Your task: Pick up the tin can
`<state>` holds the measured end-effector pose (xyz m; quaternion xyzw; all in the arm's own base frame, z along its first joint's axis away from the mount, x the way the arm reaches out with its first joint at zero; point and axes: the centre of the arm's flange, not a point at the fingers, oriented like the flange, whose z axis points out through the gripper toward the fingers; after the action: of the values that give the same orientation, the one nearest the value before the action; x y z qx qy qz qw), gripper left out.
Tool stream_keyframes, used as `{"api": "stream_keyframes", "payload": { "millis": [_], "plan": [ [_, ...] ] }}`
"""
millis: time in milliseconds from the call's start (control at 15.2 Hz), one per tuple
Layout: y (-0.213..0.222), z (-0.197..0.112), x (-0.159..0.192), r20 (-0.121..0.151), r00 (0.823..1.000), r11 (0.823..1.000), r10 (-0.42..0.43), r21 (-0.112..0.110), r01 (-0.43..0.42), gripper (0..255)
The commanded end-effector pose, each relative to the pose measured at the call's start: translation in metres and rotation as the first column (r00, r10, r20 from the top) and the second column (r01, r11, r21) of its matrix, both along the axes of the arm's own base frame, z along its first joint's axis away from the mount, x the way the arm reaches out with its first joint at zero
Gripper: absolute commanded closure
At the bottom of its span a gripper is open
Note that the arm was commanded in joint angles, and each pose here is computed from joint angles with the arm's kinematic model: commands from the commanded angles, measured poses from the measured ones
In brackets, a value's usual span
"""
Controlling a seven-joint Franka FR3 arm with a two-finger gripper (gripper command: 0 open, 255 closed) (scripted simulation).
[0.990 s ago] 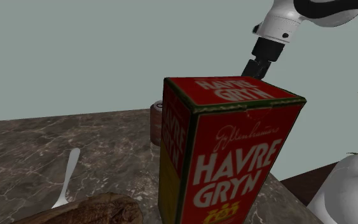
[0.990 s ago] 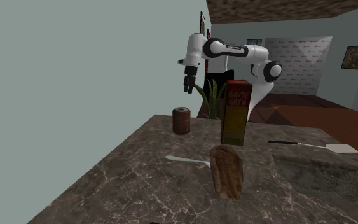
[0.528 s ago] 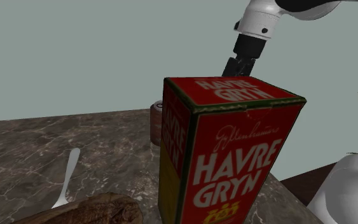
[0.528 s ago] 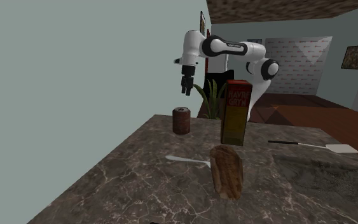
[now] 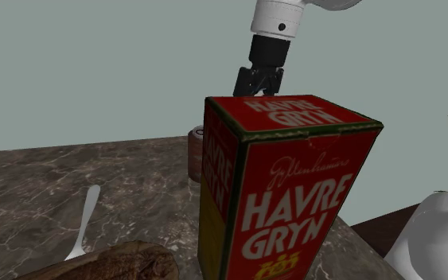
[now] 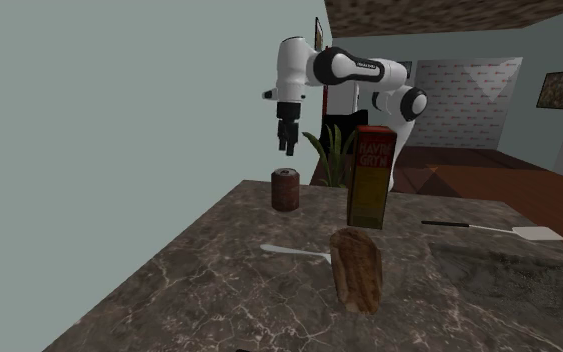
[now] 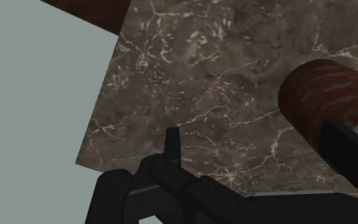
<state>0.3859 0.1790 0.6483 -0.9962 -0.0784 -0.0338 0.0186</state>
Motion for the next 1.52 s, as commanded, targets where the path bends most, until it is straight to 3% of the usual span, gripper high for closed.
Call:
{"api": "stream_keyframes", "payload": {
  "millis": [0, 528, 1188, 1254, 1452],
  "plan": [
    [0.026, -0.003, 0.011, -0.014, 1.0, 1.0, 0.003, -0.006, -0.003, 0],
    [0.131, -0.006, 0.051, -0.066, 0.998, 0.999, 0.02, -0.033, -0.022, 0],
    [0.131, -0.046, 0.051, -0.066, 0.998, 0.999, 0.02, -0.033, -0.022, 0],
    [0.131, -0.046, 0.051, -0.066, 0.998, 0.999, 0.02, -0.033, -0.022, 255],
    [0.131, -0.046, 0.051, -0.066, 0.998, 0.999, 0.02, -0.033, -0.022, 255]
  ]
}}
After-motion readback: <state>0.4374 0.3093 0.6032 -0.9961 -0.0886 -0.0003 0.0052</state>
